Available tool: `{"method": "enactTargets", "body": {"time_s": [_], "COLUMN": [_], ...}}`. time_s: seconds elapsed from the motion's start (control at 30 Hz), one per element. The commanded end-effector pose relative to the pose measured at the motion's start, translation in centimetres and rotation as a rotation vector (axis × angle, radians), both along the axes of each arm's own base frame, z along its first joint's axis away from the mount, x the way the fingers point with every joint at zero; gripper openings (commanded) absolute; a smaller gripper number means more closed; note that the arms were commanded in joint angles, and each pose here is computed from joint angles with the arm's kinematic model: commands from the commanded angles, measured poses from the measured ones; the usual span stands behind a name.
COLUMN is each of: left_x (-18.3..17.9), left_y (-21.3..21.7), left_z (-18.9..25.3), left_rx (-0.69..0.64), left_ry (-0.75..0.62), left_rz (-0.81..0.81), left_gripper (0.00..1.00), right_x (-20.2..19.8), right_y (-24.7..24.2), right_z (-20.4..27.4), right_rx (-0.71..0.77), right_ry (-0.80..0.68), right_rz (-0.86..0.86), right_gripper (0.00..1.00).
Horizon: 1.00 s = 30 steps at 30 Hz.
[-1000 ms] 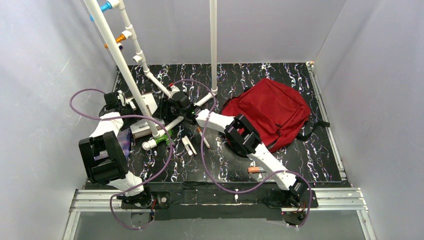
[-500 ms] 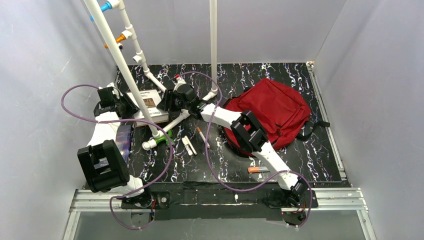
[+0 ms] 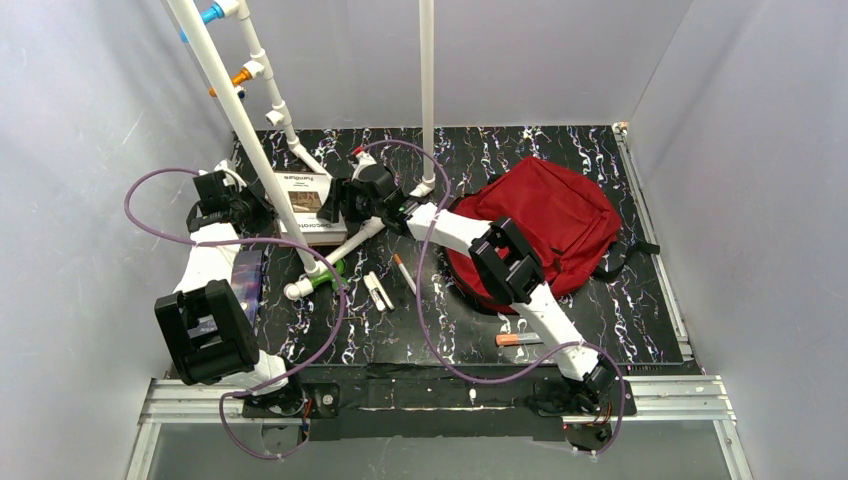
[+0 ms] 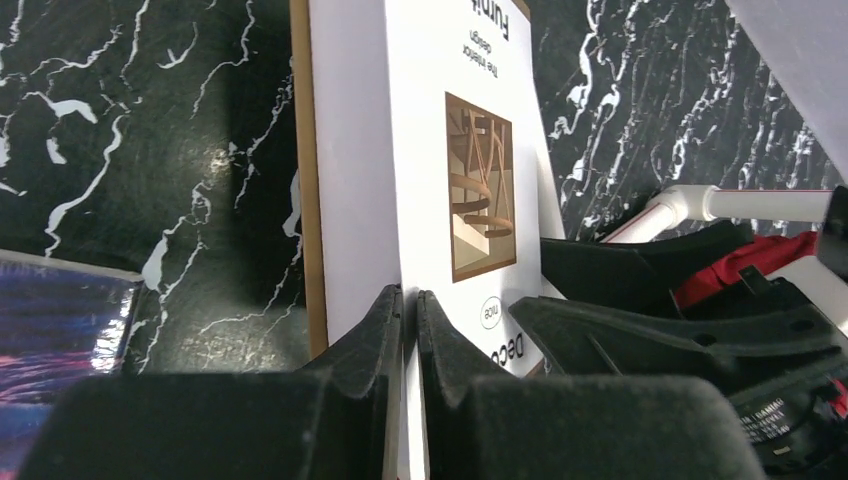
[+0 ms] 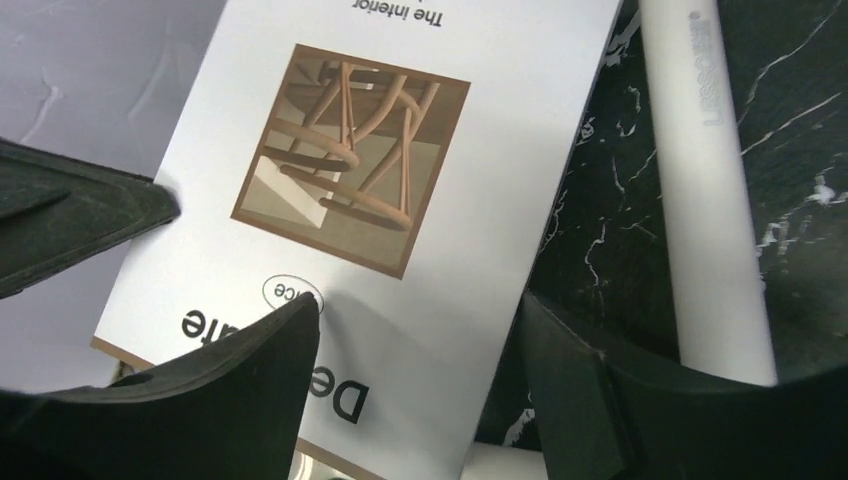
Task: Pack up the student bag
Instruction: Pick up the book from the center of the board.
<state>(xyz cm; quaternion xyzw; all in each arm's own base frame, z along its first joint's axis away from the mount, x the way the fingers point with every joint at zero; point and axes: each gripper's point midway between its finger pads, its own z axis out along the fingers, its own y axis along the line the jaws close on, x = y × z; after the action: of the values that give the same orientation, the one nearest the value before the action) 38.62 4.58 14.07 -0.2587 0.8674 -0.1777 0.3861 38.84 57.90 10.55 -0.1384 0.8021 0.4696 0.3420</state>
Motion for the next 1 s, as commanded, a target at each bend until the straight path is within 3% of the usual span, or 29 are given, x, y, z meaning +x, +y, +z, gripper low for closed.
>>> {"method": "enactTargets", "body": {"time_s": [0.0,0.17,0.4,0.8,0.87,0.97], "left_x": [1.2,2.4,2.6,2.6,2.8,3.0], "left_y": [-2.6,-4.1,-5.5,-8.1,-8.2,-8.7], "left_z": [4.1,5.4,6.3,8.1,9.2,11.1], "left_rx": [-0.087,-0.216,-0.305,-0.347,-0.361,-0.407], "left_ry": [-0.146,-0.226,-0.245,-0.271,-0.295,-0.331], "left_rz": [-0.099,-0.145,-0.208,-0.237,-0.244,-0.26], "left_gripper": [0.0,0.0,0.0,0.0,0.0,0.0], "right_x": [-1.2,-0.8,-0.8,-1.5,-0.9,0.1], "right_y": [-0.7,-4.0,-9.4,-9.4,-10.3,-12.3], "right_z": [11.4,12.3,11.0,10.3,10.0,9.0], "right_rx": [0.062,-0.023,0.051,0.032,0.037,0.105], "right_ry": [-0.207,-0.247,-0.093,-0.191,-0.148,0.056], "right_rz": [0.041,0.009,-0.025,0.055,0.004,-0.099], "right_gripper": [0.84,0.98,0.98,0.98,0.98,0.98]}}
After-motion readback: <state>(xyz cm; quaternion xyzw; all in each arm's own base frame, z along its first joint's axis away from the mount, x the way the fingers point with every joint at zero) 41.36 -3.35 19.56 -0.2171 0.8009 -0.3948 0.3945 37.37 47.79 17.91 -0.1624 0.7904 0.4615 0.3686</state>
